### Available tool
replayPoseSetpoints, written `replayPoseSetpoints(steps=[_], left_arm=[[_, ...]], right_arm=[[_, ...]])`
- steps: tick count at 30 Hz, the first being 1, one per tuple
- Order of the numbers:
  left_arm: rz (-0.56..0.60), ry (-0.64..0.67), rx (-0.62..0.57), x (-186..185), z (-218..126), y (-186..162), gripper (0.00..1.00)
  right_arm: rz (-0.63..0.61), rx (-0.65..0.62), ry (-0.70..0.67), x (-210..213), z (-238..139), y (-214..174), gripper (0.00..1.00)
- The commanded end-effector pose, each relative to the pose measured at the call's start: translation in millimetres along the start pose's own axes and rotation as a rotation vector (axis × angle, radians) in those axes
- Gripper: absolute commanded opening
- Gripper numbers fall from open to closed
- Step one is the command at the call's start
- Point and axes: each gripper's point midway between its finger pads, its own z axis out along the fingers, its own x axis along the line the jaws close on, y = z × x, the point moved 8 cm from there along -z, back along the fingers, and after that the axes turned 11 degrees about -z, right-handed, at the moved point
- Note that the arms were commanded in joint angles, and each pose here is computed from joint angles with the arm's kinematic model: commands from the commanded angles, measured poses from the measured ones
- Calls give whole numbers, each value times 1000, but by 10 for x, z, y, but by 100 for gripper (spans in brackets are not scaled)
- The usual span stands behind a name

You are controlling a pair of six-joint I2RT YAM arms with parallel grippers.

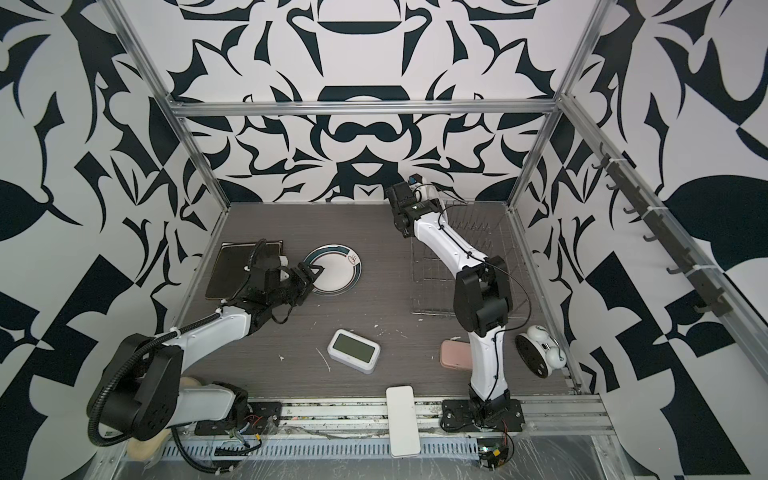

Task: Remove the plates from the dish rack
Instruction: 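Lift the white plate out of the rack toward the left gripper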

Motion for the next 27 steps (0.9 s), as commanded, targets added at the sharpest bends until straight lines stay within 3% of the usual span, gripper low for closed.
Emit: replayPoseSetpoints(steps=[1, 13, 20, 27], left_arm=[[21, -18, -9, -103, -31, 3, 79], [20, -22, 1, -118, 20, -16, 79], [23, -31, 11, -145, 52, -35, 79], [16, -71, 51, -212, 94, -94, 79]], right_arm=[[74, -85, -76, -312, -300, 173, 0], [199, -302, -41, -611, -895, 203, 0], [423, -437, 237, -828, -1227, -84, 0], [629, -492, 514, -909, -1461, -483, 0]])
